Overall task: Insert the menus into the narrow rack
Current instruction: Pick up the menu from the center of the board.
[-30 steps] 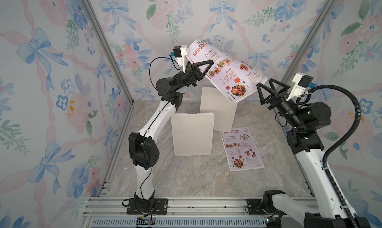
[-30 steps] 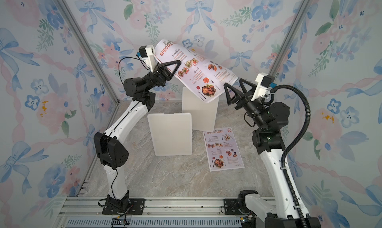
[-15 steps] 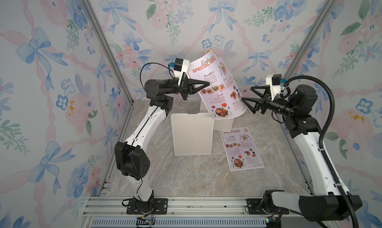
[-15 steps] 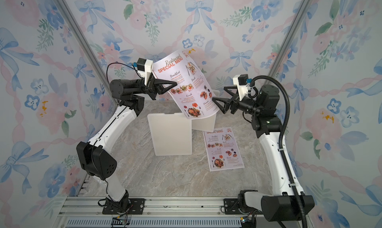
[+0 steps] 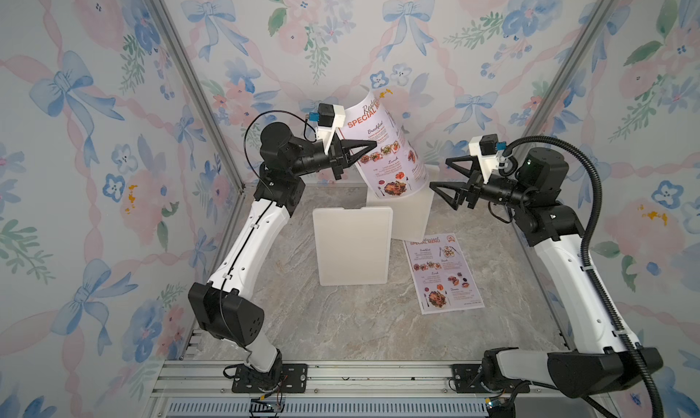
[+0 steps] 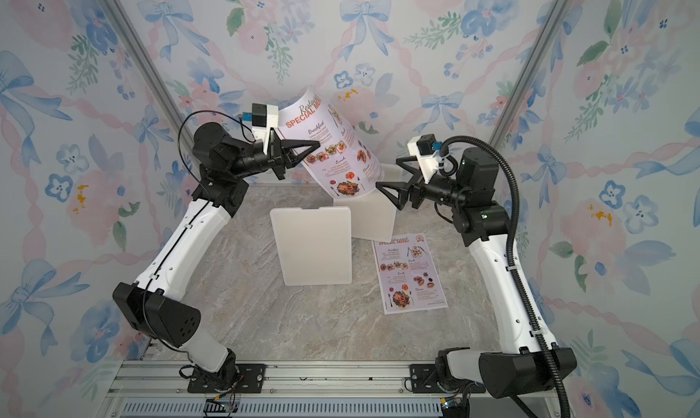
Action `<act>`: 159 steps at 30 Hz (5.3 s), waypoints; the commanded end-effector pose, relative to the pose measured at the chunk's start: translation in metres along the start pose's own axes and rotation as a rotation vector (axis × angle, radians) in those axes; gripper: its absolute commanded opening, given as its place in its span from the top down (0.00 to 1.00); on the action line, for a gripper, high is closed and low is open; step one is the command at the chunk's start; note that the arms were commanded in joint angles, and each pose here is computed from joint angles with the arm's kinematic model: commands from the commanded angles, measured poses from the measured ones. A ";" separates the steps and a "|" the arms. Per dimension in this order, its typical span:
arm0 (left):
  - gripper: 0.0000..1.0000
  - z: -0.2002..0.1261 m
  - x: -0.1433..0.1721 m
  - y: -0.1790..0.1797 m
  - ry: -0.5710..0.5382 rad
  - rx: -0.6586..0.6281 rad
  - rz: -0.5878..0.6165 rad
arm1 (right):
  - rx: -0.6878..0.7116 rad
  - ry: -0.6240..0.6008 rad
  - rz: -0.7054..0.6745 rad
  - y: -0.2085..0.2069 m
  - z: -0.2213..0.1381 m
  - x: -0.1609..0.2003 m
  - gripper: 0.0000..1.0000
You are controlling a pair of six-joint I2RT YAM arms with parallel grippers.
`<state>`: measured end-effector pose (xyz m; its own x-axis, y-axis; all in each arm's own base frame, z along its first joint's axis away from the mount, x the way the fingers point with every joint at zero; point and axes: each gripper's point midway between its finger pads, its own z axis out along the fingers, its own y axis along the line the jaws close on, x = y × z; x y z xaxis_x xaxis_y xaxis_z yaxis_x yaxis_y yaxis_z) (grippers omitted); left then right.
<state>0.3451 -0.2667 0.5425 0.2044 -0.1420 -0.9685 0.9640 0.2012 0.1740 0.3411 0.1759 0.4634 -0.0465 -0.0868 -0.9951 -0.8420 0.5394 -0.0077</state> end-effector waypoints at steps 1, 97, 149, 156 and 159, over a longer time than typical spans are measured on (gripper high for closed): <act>1.00 -0.004 0.008 0.006 0.054 -0.035 0.033 | -0.038 0.019 0.008 -0.001 -0.005 -0.004 0.02; 0.65 0.000 0.003 0.028 0.315 -0.343 0.160 | -0.282 -0.184 0.122 0.018 0.029 -0.006 1.00; 1.00 -0.026 0.023 0.005 0.316 -0.247 0.092 | -0.026 -0.079 0.056 -0.005 0.030 0.022 0.87; 1.00 -0.032 0.020 0.006 0.306 -0.240 0.075 | -0.025 -0.077 0.050 -0.006 0.030 0.020 0.90; 1.00 -0.034 0.019 0.003 0.297 -0.217 0.064 | -0.031 -0.071 0.038 -0.006 0.031 0.021 0.78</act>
<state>0.3603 -0.2383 0.5077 0.1518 0.1900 -0.9700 0.8714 0.4374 0.2220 0.3624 0.1948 0.4354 -0.0557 -0.0058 -0.9984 -0.8466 0.5303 0.0442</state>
